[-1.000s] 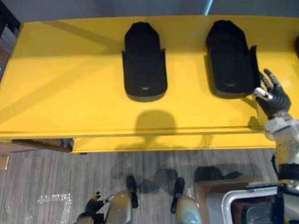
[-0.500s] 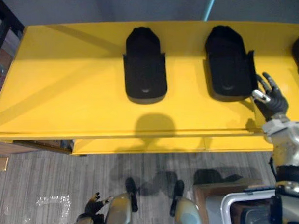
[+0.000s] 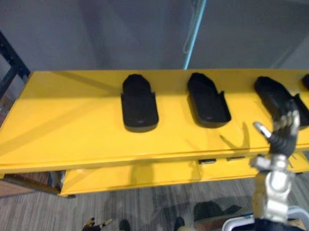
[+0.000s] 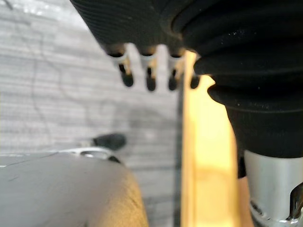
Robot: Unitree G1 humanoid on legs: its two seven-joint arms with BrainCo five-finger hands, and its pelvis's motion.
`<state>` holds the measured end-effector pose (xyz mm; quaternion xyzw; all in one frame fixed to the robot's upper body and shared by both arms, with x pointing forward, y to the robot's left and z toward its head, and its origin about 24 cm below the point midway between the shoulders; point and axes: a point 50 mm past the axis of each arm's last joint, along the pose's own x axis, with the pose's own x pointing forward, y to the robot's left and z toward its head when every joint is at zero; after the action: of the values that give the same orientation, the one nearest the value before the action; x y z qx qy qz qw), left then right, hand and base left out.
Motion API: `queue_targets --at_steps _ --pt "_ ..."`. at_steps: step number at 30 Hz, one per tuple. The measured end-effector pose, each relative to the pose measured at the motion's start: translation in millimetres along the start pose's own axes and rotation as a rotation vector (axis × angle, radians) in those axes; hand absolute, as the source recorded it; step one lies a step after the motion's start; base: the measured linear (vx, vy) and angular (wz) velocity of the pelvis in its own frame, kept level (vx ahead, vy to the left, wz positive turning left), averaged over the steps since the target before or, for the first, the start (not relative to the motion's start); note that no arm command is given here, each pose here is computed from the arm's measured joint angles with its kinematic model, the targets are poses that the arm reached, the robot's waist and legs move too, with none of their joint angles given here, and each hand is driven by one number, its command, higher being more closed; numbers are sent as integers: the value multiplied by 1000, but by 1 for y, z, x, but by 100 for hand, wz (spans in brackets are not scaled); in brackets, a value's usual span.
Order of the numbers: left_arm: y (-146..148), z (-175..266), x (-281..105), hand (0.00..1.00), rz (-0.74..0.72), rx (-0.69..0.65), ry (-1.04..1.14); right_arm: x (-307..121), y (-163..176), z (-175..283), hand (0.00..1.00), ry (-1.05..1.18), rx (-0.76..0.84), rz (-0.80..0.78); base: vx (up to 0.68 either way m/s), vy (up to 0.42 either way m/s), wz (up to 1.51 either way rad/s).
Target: Walk over and take plastic housings, then place them on the shelf
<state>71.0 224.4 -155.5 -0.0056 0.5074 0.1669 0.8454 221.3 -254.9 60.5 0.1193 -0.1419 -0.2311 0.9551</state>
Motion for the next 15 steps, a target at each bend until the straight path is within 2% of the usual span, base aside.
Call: queue_targets --at_steps 4,8,11,15 --pt "-13 10 3 0 -25 13 -31 -46 6 -46 0 211 74 -111 -35 19 -21" --pt "-25 18 5 0 -65 108 -54 -58 1 -53 0 235 65 -185 -42 22 -44" --pt "-40 19 6 0 -123 232 -53 -67 -13 -57 0 253 24 -278 -12 1 -47" --pt "-49 24 7 0 -152 294 -60 -79 -33 -68 0 316 -27 -363 6 -15 -62"
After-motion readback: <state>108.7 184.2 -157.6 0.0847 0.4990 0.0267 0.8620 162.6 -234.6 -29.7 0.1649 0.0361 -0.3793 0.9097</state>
